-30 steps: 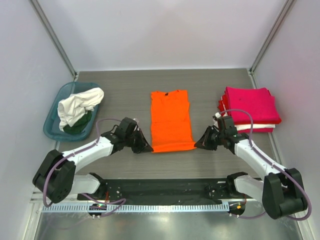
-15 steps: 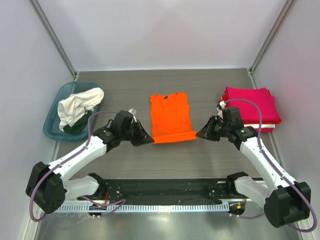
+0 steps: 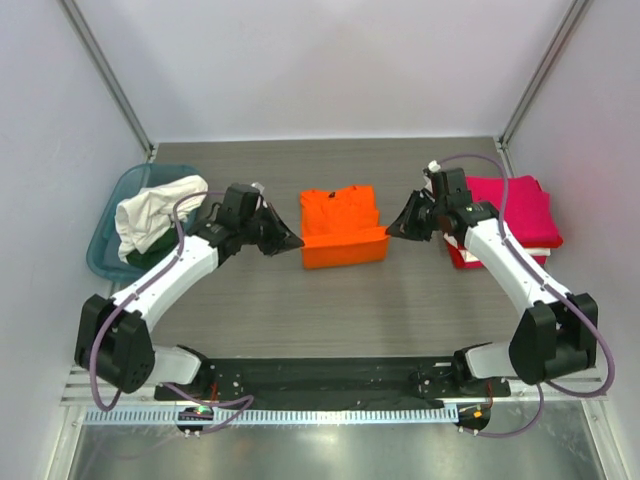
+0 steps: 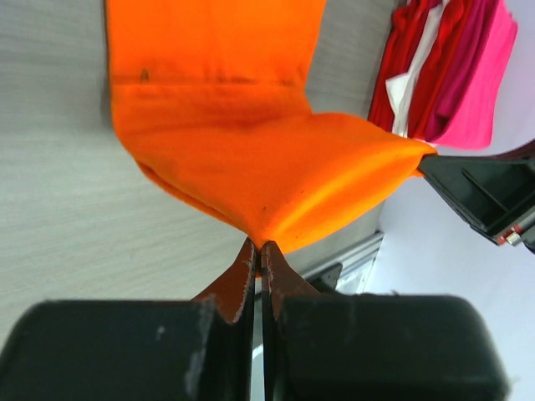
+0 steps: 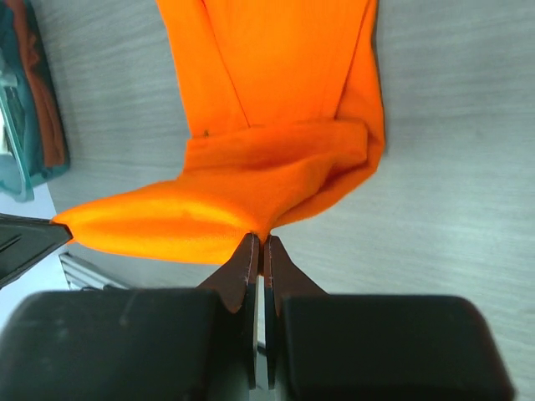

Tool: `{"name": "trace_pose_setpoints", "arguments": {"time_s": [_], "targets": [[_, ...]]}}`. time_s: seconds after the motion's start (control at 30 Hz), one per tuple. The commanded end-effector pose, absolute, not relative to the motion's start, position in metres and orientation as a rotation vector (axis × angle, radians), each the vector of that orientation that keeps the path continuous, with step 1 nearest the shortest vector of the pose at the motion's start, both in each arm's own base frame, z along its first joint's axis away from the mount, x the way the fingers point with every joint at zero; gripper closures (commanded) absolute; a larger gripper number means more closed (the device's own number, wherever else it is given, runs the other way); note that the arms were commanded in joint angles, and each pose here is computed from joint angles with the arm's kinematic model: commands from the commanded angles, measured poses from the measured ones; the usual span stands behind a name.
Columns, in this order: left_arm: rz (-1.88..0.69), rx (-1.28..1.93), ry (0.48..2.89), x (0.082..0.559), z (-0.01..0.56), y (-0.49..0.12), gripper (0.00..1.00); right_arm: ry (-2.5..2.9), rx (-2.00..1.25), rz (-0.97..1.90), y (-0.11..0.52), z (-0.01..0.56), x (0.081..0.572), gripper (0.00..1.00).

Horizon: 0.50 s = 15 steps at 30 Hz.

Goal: Fold and stack the t-shirts
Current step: Fold the tshirt

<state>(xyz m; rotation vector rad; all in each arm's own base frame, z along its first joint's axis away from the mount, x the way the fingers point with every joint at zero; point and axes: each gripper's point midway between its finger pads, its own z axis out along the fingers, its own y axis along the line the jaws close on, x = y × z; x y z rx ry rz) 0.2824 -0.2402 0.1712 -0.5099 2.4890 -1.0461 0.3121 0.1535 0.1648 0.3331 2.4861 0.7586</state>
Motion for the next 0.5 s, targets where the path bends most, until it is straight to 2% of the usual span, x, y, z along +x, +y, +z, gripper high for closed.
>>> {"name": "trace_pose_setpoints", "arguments": {"time_s": [0.0,0.47], "targets": [[-1.065,-0.472,2.457,0.305,0.188,-0.238,1.00,2.410,0.315,0.694,0.145,0.187,0.344,0.99],[-1.109,-0.514,2.468,0.391,0.177,-0.242,1.00,2.427,0.333,0.685,0.147,0.177,0.427,0.99]]}}
